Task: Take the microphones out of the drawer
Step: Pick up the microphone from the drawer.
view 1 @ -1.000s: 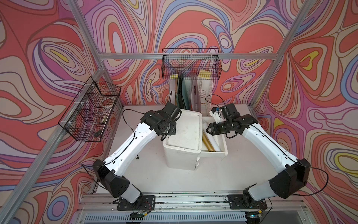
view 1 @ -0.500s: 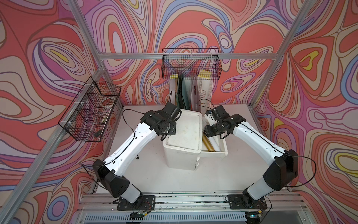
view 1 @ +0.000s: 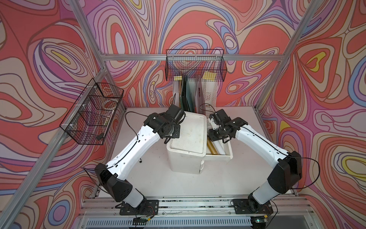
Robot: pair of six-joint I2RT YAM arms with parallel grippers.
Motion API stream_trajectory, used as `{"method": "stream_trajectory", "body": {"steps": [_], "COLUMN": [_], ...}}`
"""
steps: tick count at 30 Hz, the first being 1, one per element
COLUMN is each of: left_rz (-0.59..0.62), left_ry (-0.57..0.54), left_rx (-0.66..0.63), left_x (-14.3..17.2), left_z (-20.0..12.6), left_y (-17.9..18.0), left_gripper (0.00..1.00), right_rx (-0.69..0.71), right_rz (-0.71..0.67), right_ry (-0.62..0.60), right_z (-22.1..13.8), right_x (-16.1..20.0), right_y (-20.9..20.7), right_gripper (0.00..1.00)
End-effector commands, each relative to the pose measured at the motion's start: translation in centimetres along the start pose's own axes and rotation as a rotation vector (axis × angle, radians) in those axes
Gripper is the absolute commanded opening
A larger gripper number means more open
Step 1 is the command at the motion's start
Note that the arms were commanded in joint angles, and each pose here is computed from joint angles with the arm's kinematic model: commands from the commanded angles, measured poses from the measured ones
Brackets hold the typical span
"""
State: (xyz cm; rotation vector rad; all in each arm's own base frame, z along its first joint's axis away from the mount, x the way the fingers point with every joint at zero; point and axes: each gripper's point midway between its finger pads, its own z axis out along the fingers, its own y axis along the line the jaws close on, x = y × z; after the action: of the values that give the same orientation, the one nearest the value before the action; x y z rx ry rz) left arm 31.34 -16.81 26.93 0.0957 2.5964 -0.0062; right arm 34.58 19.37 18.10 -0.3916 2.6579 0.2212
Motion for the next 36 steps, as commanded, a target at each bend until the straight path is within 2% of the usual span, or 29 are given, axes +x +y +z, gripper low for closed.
{"method": "stream_trajectory", "body": {"steps": [1, 9, 18, 29, 36], "left_rz": [0.040, 0.041, 0.042, 0.038, 0.041], "left_ry": [0.062, 0.060, 0.059, 0.048, 0.052], "left_rx": [-0.187, -0.191, -0.190, -0.185, -0.186], "left_x": [1.6, 1.6, 1.7, 1.7, 1.8], "left_z": [0.6, 0.6, 0.5, 0.3, 0.6], "left_y": [3.8, 4.0, 3.9, 4.0, 4.0], "left_gripper": [0.00, 0.00, 0.00, 0.00, 0.00], "right_rx": [0.021, 0.058, 0.072, 0.082, 0.174], "right_rz": [0.032, 0.073, 0.126, 0.167, 0.163], "right_ry": [-0.027, -0.097, -0.195, -0.434, -0.564], "right_z": [-0.5, -2.5, -5.2, -11.3, -15.3], "right_x": [0.0, -1.0, -2.5, -6.2, -7.6], "right_y": [-0.4, -1.2, -1.6, -2.2, -4.0], "right_gripper": [0.35, 0.25, 0.23, 0.22, 0.21]}}
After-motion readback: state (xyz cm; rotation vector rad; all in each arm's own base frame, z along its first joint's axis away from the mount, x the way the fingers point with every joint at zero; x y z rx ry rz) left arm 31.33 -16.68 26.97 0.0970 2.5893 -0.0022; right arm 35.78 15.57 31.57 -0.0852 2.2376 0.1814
